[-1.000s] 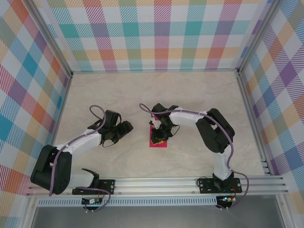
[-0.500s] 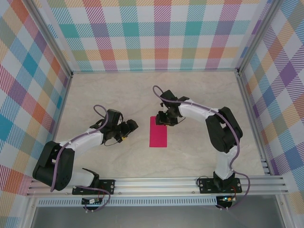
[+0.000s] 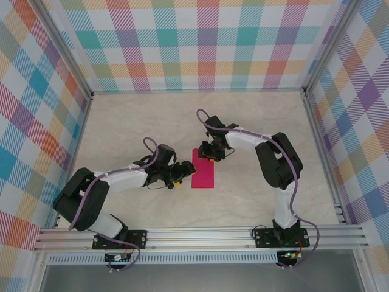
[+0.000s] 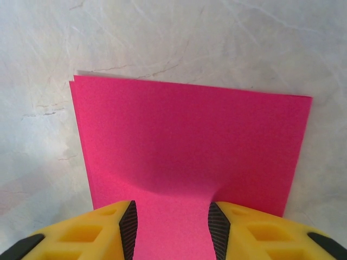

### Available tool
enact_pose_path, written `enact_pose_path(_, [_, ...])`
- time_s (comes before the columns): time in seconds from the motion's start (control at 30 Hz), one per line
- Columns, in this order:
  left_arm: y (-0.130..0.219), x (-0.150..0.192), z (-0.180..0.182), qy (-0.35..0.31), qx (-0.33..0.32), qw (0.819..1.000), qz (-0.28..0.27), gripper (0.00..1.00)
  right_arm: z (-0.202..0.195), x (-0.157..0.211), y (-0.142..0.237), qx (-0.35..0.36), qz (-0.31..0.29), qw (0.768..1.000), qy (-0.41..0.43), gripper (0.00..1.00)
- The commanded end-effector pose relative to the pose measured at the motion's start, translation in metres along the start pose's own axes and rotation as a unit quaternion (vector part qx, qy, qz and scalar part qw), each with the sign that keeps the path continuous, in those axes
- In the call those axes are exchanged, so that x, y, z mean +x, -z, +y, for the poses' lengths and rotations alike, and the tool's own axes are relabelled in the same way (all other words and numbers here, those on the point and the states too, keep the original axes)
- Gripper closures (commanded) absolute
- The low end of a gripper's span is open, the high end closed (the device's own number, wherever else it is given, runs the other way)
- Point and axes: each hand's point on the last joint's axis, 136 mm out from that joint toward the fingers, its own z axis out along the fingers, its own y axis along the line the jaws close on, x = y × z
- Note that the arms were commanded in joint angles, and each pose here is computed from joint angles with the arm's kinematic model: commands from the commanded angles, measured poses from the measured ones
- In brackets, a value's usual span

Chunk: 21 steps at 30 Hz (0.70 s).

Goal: Fold a paper plane with a square sheet of paper (pick it up from the middle)
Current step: Fold the triangle a second time at the center of the table.

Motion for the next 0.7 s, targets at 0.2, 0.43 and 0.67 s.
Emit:
enact_pose_path(0.2, [-0.017, 0.016, -0.022, 0.001, 0.012, 1.000, 0.027, 0.18, -0.034, 0.008, -0.019, 0.004, 0.029, 0.998, -0.058, 0.57])
enact_pose_path(0.43, [-0.024, 0.024, -0.023, -0.002, -0.012, 0.999, 0.035, 0.19, -0.039, 0.009, -0.024, 0.002, 0.036, 0.997, -0.064, 0.57])
enact_pose_path(0.67, [-0.020, 0.022, -0.007, 0.001, -0.074, 0.997, 0.020, 0.19, -0.042, 0.008, -0.026, 0.001, 0.037, 0.997, -0.067, 0.58])
